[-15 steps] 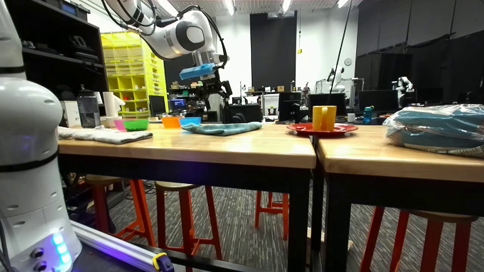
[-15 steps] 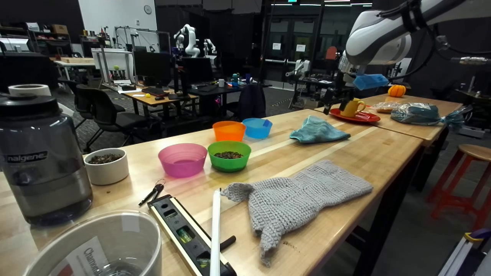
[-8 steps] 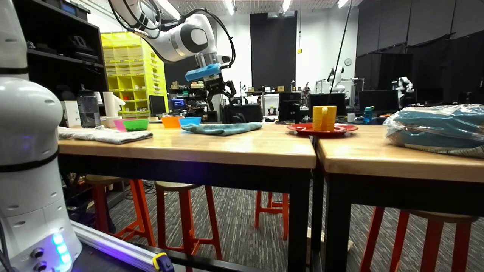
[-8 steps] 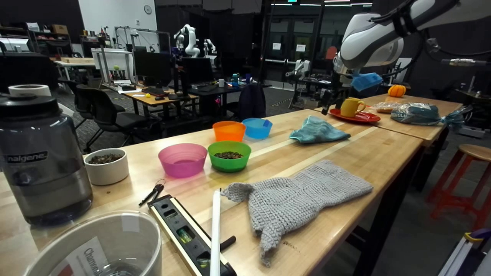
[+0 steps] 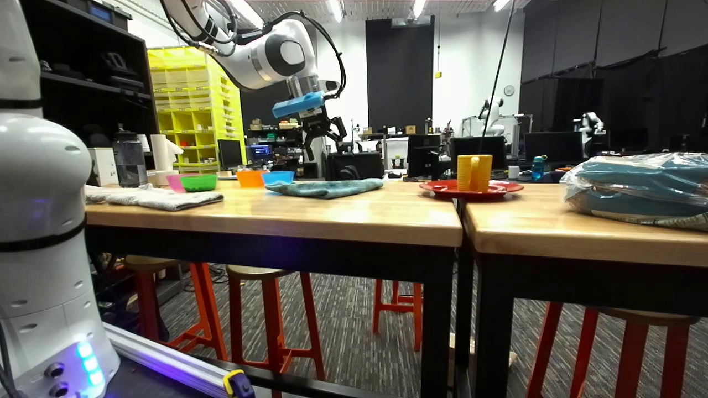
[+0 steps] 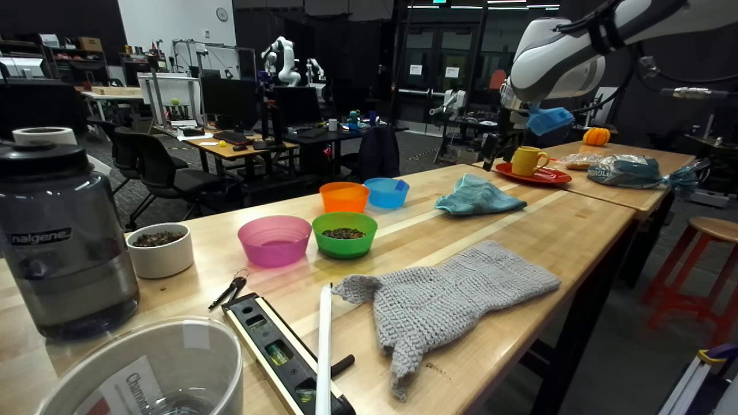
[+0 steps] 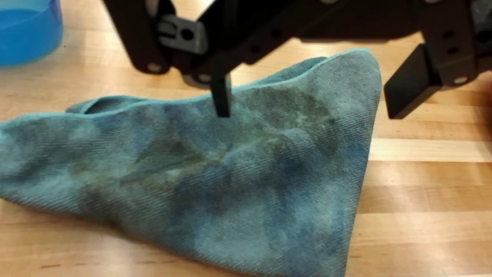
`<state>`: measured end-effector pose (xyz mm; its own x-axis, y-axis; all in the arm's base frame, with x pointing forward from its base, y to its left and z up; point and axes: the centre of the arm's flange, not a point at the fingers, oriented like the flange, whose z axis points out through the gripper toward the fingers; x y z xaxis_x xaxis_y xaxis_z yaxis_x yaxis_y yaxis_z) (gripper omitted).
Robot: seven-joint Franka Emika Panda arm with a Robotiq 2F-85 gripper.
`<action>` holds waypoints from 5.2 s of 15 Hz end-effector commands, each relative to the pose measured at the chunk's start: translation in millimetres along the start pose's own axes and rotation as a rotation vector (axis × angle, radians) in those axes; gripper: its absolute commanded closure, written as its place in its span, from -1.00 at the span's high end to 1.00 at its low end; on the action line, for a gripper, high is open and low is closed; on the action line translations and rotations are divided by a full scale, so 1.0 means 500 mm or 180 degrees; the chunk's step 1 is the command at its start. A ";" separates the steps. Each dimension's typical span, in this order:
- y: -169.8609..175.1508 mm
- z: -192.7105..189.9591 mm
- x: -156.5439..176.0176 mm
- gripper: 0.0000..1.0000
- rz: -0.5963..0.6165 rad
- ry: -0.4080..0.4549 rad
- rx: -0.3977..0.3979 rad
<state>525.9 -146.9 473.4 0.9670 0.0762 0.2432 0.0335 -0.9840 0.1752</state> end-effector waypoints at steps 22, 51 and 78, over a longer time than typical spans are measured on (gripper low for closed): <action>0.023 0.107 -0.028 -0.43 0.0034 -0.0351 0.0073; 0.195 0.155 -0.271 -1.00 0.0112 -0.1050 0.0337; -0.082 0.030 -0.313 1.00 -0.0609 -0.0500 -0.0018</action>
<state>397.9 -159.9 409.0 0.9794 0.2012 0.0185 0.1954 -0.9664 0.1668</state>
